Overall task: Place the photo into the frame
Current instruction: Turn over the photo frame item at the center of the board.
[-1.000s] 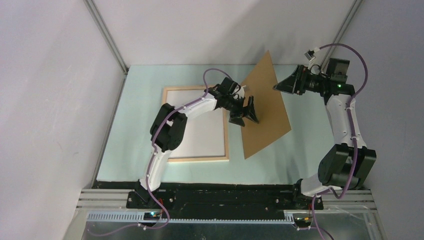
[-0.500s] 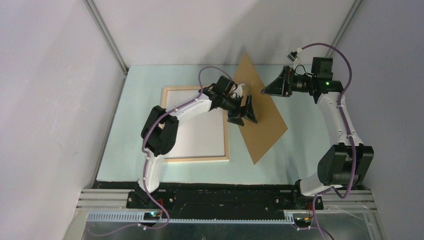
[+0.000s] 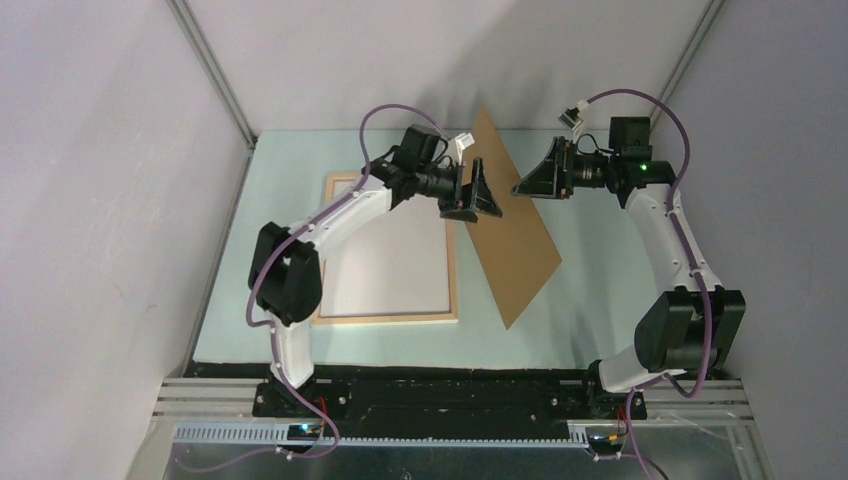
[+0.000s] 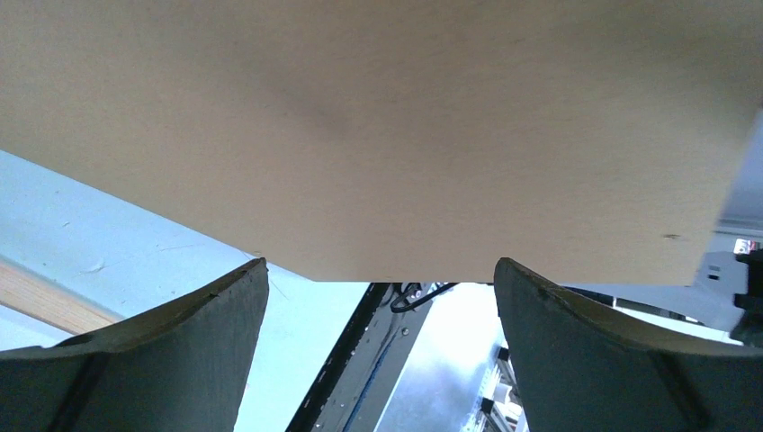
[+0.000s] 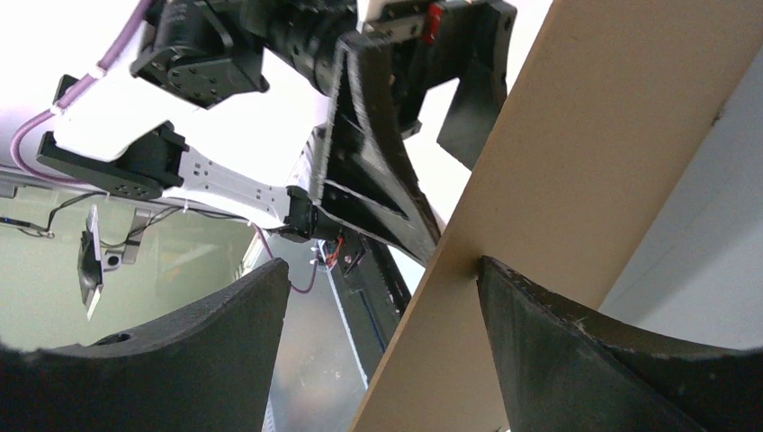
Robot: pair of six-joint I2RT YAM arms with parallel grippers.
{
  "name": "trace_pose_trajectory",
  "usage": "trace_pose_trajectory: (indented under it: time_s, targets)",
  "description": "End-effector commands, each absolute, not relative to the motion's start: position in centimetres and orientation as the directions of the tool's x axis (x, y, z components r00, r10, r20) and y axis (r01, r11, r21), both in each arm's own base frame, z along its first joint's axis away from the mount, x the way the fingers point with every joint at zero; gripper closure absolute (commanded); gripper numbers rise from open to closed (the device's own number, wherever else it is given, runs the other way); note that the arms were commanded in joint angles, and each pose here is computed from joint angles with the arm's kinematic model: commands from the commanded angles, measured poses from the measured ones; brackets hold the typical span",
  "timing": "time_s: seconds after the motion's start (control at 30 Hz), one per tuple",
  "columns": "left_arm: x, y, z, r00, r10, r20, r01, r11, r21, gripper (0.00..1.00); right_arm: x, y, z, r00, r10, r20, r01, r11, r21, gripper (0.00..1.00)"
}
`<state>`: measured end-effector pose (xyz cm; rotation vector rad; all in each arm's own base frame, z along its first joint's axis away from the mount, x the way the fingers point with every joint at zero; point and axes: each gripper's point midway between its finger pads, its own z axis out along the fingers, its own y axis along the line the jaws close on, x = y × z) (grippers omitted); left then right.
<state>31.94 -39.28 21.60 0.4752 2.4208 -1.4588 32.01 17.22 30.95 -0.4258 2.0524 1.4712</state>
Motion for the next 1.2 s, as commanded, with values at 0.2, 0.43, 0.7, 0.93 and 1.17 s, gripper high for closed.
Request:
trace_pose_trajectory:
  time_s: [0.2,0.43,0.7,0.93,1.17]
  targets:
    - [33.2,-37.5,33.1,-0.857,-0.078,-0.509,0.442,0.397,-0.805,0.02,30.2,19.0,32.2,-0.740,0.014,-0.673,-0.634,0.319,0.704,0.18]
    - [33.4,-37.2,33.5,-0.891,-0.149,-0.429,0.340,0.408,-0.848,0.02,29.4,20.2,32.0,-0.727,-0.024,-0.686,-0.657,0.313,0.686,0.18]
    - [34.0,-36.8,34.2,-0.880,-0.196,-0.433,0.323,0.421,-0.848,0.02,28.5,21.5,31.7,-0.719,-0.061,-0.692,-0.675,0.296,0.675,0.17]
    - [34.0,-35.8,33.7,-0.880,-0.219,-0.421,0.296,0.441,-0.847,0.02,27.7,22.4,31.5,-0.714,-0.090,-0.694,-0.689,0.266,0.674,0.17]
    - [33.9,-34.4,33.5,-0.869,-0.245,-0.430,0.283,0.467,-0.838,0.02,27.1,23.1,31.4,-0.713,-0.110,-0.693,-0.696,0.235,0.678,0.17]
